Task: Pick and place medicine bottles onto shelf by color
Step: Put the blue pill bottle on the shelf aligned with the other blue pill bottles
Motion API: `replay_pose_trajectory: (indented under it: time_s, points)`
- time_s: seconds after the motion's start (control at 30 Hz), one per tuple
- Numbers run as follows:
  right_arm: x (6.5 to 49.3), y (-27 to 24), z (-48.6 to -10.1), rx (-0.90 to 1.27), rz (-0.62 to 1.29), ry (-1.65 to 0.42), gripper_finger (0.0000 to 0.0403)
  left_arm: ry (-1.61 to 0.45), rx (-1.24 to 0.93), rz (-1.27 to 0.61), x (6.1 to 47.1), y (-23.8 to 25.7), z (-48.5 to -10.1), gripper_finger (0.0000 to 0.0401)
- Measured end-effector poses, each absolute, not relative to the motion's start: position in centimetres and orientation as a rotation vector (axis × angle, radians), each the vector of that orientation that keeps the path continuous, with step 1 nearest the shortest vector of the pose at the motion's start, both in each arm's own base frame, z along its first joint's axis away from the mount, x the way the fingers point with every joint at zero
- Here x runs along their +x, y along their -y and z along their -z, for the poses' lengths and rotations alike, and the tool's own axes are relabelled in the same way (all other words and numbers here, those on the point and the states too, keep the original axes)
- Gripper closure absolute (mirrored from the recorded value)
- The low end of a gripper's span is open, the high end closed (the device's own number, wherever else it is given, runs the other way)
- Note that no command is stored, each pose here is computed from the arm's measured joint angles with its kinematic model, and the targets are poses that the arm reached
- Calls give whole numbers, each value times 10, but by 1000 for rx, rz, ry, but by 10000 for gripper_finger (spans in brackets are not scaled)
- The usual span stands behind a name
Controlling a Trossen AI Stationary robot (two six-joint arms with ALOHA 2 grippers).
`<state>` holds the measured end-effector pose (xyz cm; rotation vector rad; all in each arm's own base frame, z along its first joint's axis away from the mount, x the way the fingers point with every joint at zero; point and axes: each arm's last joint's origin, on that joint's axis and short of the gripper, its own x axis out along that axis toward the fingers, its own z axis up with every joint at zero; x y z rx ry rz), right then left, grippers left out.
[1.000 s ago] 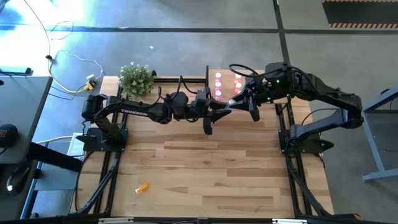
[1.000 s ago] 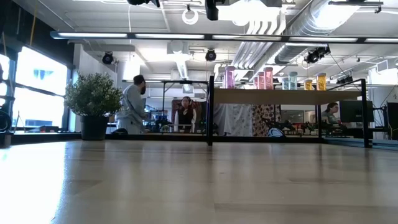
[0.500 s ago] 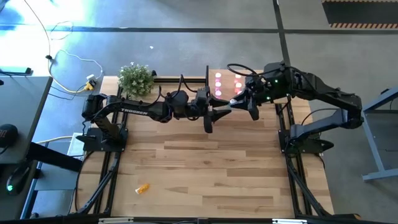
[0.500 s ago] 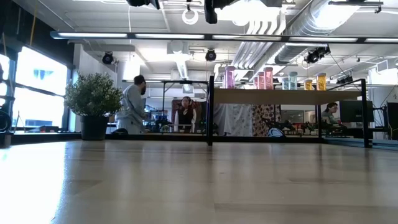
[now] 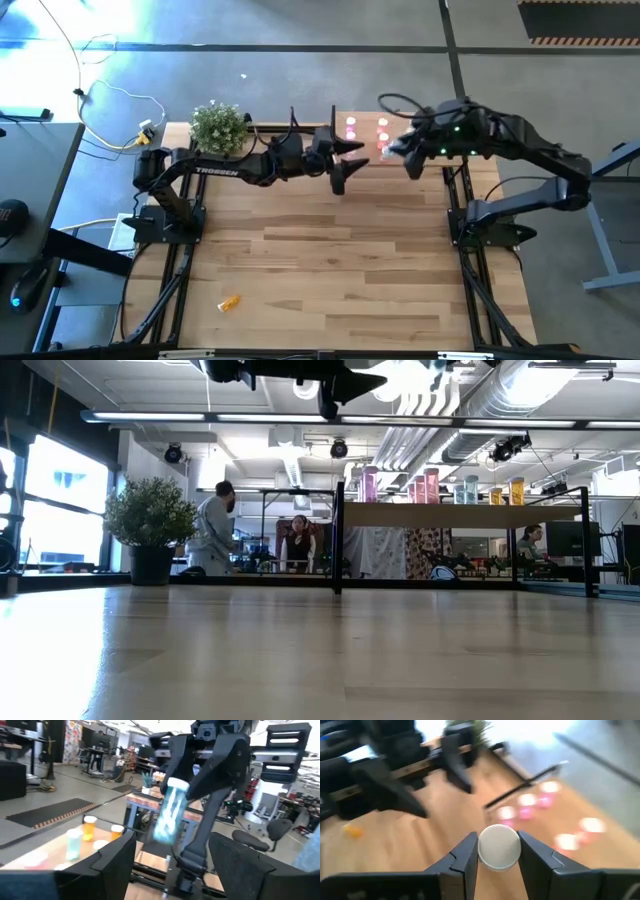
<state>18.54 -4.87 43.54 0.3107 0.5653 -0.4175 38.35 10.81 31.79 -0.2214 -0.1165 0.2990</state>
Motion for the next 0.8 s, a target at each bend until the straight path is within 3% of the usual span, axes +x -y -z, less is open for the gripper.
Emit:
replay_pose_trajectory:
  time_s: [0.4, 0.67, 0.8]
  points:
    - [132, 58, -436, 341, 915, -570, 296, 74, -180, -384, 362, -134, -330, 158]
    - [129, 59, -396, 468, 1041, -602, 295, 39, -166, -424, 346, -146, -339, 158]
    - [131, 58, -372, 516, 1010, -565, 295, 29, -169, -445, 340, -151, -342, 158]
